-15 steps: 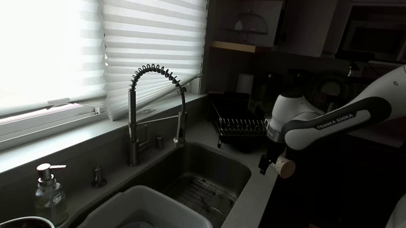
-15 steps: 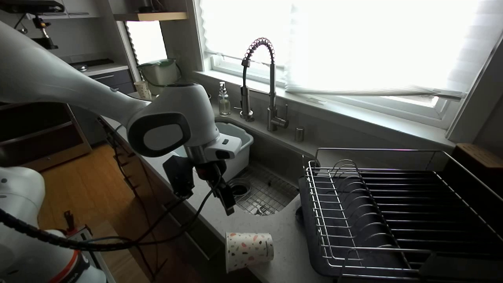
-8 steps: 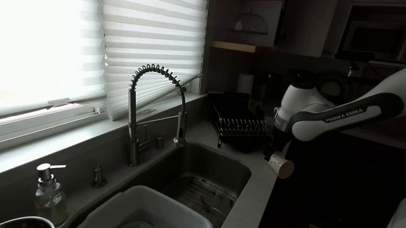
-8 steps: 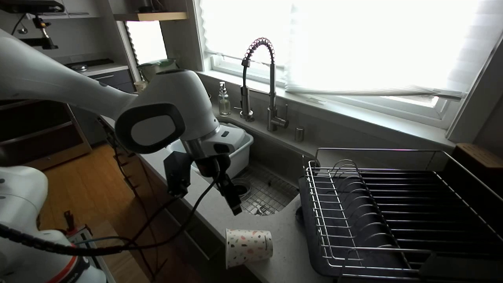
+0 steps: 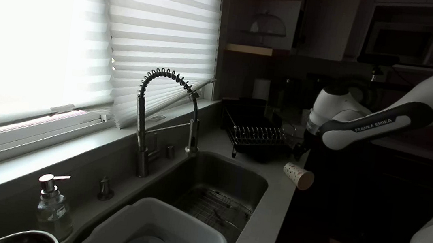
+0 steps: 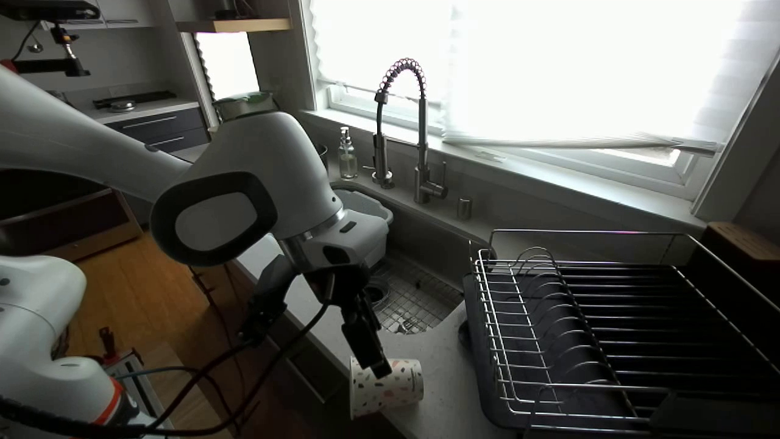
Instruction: Place the cup on the side of the plate rack
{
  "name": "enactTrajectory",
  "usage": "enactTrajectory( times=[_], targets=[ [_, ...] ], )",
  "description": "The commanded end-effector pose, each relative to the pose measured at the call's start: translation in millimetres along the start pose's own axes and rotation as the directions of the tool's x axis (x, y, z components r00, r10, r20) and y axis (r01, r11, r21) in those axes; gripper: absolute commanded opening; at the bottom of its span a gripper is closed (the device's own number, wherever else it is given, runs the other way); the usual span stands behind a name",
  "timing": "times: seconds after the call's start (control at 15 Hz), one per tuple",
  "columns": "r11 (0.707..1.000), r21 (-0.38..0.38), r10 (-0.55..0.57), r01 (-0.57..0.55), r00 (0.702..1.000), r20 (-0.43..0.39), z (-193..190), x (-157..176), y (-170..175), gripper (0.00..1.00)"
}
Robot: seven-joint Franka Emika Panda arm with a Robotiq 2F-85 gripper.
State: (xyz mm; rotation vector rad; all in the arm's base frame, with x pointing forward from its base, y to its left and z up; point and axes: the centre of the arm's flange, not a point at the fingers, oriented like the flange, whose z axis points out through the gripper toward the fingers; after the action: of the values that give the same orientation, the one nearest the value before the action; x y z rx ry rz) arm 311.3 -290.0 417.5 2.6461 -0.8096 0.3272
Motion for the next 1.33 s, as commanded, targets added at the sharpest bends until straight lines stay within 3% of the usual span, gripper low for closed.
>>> enactTrajectory(
  times=[0.0, 0.73, 1.27],
  targets=[
    [0.999, 0.010, 0.036, -0.036, 0.999, 0.003, 25.7, -3.0, 12.9, 1.00],
    [0.989, 0.134, 0.056, -0.057, 0.998, 0.013, 72.0, 10.3, -5.1, 1.00],
    [0.987, 0.146, 0.060, -0.062, 0.998, 0.013, 88.1, 12.5, -16.3, 1.00]
  ],
)
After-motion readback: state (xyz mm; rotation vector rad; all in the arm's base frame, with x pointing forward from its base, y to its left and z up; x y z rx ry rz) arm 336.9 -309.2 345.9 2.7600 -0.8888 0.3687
